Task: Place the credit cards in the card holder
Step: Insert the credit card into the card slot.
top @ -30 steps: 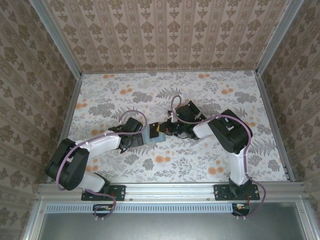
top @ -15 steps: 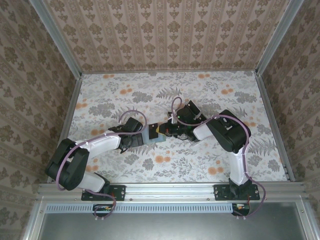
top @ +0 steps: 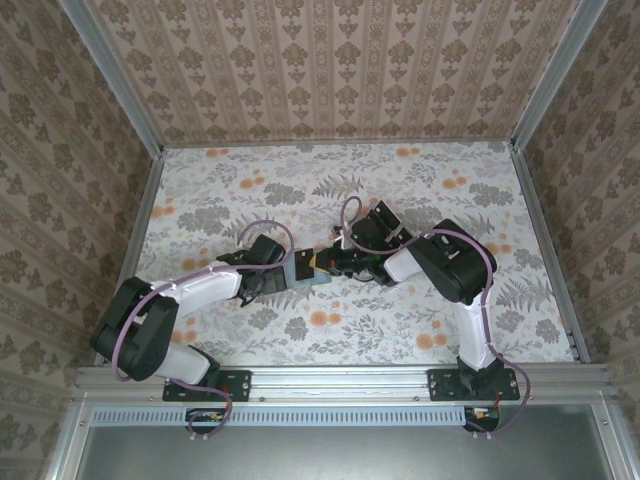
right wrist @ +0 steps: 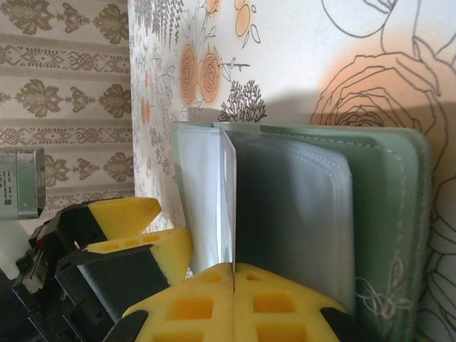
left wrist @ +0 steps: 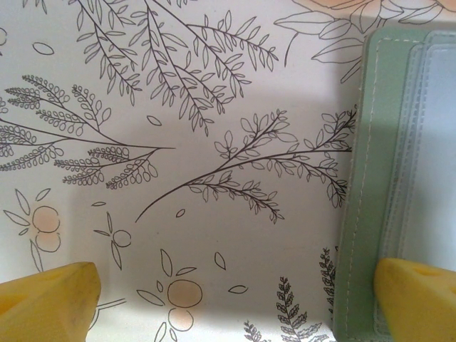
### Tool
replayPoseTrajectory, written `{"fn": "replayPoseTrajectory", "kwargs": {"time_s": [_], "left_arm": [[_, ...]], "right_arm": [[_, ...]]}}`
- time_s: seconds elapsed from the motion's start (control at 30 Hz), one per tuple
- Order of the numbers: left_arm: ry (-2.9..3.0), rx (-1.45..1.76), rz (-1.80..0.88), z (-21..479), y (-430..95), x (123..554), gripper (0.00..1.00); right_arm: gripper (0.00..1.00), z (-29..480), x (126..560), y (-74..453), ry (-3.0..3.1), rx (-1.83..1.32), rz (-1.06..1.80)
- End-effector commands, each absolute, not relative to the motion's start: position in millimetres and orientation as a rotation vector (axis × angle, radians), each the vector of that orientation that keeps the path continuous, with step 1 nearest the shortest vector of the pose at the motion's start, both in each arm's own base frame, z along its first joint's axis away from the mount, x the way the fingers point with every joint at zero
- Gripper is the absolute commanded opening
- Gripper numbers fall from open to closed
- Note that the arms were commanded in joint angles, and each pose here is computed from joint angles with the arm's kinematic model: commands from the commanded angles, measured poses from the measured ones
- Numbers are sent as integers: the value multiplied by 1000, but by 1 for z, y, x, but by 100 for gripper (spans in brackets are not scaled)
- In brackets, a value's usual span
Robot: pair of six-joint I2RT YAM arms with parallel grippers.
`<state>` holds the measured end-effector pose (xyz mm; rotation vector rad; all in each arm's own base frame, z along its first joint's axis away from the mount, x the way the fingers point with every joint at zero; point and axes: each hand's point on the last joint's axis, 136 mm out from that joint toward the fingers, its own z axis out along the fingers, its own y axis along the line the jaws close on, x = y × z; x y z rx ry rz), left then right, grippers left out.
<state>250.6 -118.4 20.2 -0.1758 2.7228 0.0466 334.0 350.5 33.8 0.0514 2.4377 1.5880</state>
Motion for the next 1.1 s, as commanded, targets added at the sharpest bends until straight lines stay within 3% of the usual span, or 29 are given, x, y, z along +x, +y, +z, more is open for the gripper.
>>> {"fn": "replayPoseTrajectory", "kwargs": {"time_s": [0.0, 1.07], "left_arm": [[2756, -189, 147, 11, -101, 237, 100], [2757, -185, 144, 10, -102, 238, 100]], "right_arm": [[0, 20, 323, 351, 2477, 61, 1601], [0, 12, 311, 353, 2545, 6, 1630]]}}
